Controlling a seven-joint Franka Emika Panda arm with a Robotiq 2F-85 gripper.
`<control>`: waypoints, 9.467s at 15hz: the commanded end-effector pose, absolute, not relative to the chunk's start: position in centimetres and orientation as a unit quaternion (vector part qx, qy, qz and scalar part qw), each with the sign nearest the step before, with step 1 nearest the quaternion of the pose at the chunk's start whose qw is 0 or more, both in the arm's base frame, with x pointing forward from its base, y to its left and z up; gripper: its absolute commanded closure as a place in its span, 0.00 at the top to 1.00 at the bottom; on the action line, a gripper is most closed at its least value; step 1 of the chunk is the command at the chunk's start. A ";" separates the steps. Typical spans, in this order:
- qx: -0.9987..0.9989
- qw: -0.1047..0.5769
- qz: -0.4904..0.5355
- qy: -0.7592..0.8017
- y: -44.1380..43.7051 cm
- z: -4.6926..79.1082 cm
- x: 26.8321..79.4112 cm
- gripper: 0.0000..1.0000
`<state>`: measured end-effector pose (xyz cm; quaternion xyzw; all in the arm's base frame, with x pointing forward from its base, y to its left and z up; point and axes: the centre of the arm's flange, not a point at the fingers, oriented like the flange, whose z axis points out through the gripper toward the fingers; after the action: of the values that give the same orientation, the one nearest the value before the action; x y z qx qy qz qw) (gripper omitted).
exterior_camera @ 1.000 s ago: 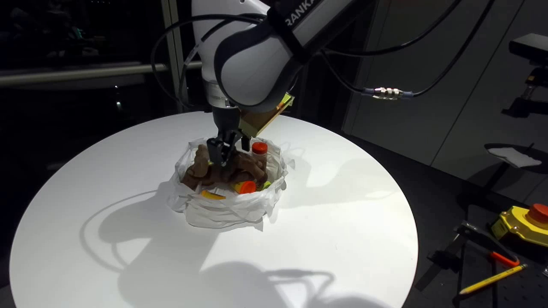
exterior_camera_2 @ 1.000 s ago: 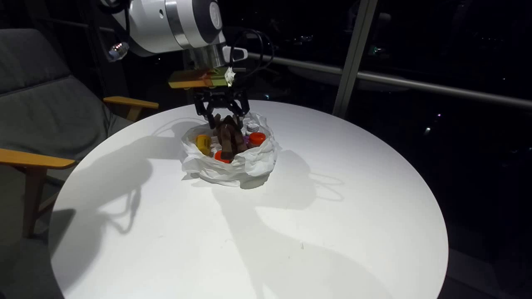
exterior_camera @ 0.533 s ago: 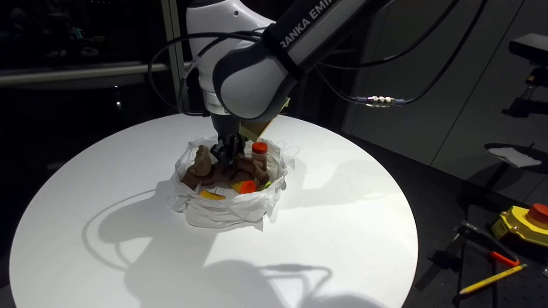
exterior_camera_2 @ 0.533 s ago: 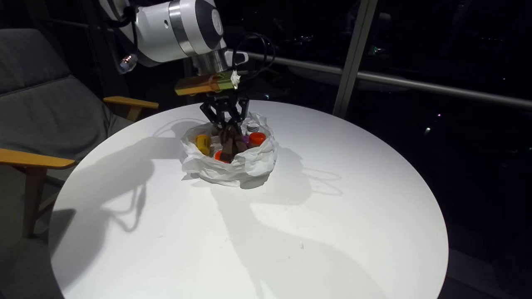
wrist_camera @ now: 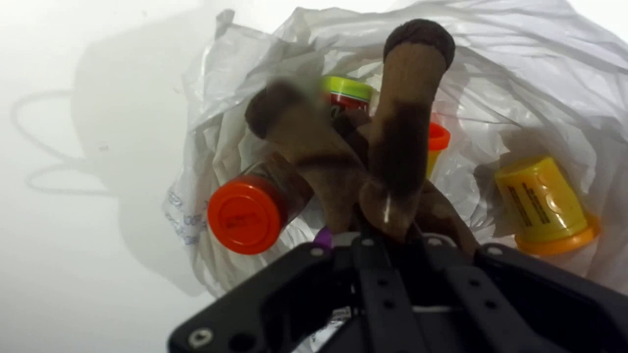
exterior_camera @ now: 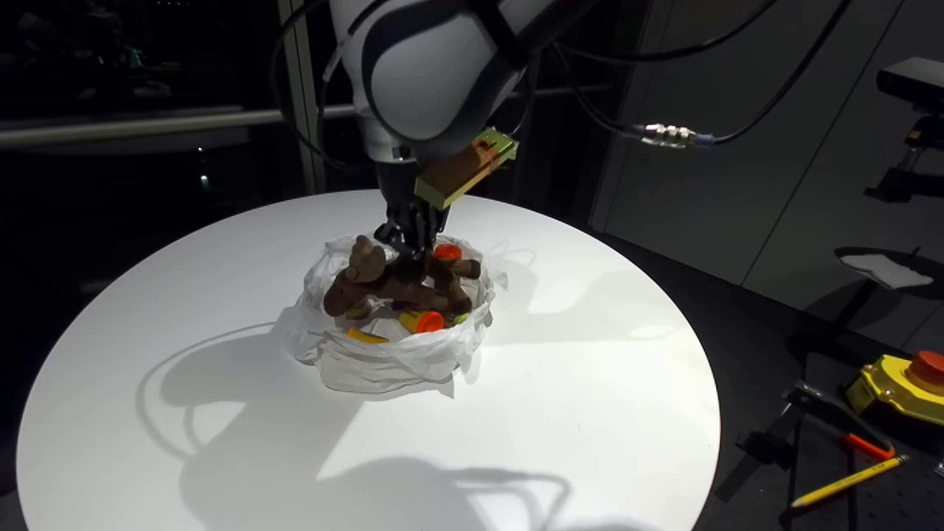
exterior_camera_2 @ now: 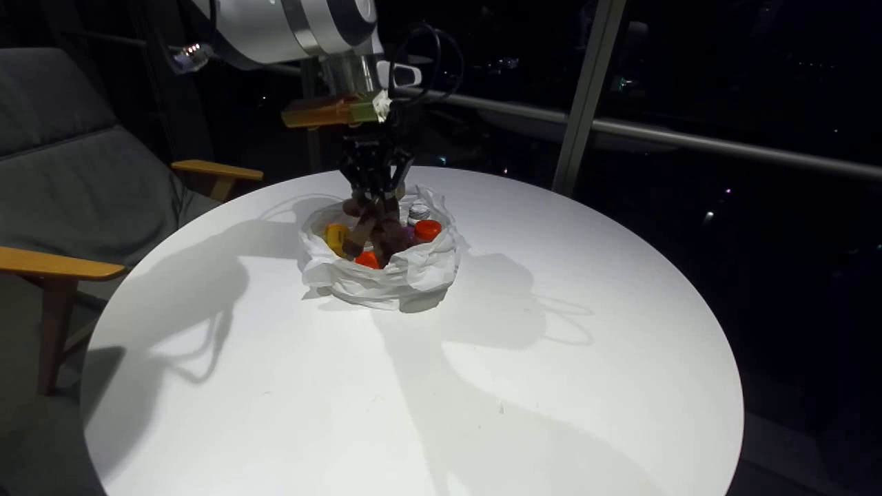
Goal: Remove the contents from the white plastic and put them on the table
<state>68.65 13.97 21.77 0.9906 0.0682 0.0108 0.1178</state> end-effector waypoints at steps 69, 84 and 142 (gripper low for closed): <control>0.963 -0.029 -0.105 -0.247 4.5 32.5 57.6 1.00; 0.946 -0.037 -0.062 -0.315 5.7 24.4 69.8 1.00; 0.871 -0.034 -0.040 -0.489 -9.6 19.6 65.6 0.24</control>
<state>64.75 -8.87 19.52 0.8803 -0.4704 -0.0588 -0.0201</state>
